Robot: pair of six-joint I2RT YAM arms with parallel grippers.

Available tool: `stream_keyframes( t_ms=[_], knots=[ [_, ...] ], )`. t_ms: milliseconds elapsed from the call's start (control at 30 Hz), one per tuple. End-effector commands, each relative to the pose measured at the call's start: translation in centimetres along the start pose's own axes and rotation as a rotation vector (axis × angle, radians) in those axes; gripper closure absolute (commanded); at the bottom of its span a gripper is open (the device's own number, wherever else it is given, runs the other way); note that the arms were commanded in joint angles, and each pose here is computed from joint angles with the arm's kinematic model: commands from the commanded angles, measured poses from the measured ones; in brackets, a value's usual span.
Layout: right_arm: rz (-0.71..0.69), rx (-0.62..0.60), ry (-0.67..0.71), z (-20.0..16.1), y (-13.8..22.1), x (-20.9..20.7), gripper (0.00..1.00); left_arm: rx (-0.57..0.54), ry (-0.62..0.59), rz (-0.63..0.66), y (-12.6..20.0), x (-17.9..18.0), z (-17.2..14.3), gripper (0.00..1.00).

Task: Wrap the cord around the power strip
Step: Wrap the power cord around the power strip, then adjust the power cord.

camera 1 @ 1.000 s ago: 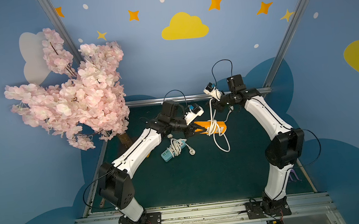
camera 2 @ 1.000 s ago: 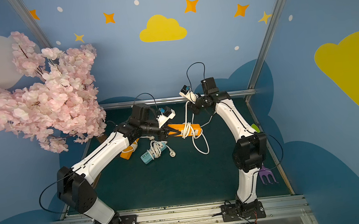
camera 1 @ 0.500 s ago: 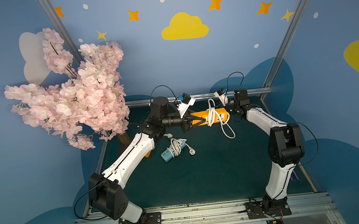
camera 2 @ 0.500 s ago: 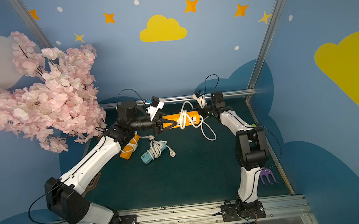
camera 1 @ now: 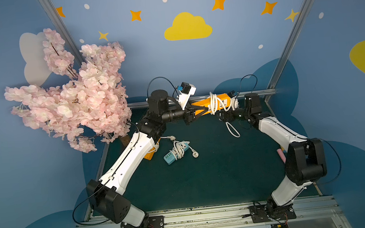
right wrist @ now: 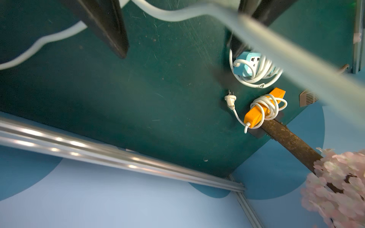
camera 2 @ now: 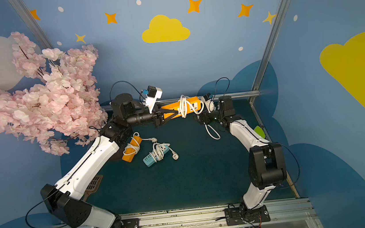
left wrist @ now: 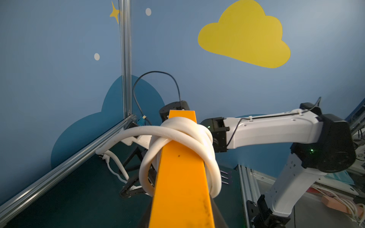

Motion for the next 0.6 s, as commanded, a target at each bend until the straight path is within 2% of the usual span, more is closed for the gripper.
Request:
stream_keyframes(
  t_ms=[0,167,333,433,567],
  knots=[
    [-0.115,0.046,-0.157,-0.9,1.8,0.2,0.17,-0.025,-0.045,0.042,-0.1,0.5,1.2,0.97],
    [-0.276,0.13,-0.396,-3.6,3.4,0.7,0.19,-0.043,-0.039,0.021,-0.5,0.3,1.7,0.97],
    [-0.478,0.275,-0.539,-7.6,3.5,0.7,0.26,-0.041,-0.039,0.007,-0.8,0.0,1.7,0.97],
    [-0.486,0.368,-0.606,-9.4,2.5,0.5,0.29,-0.04,-0.038,0.002,-0.8,-0.2,1.7,0.97],
    [-0.498,0.43,-0.636,-10.0,0.7,-0.2,0.32,-0.034,-0.033,-0.005,-1.0,-0.4,1.5,0.97]
  ],
)
Point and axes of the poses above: each gripper's point midway between its finger pads, its own y axis back along the fingers, its own x axis along the line the jaws close on, z = x × y, the point moved 9 cm from there along y, back along the fingers, and after that the axes turned 10 degrees about -y, right-handed, at the moved point
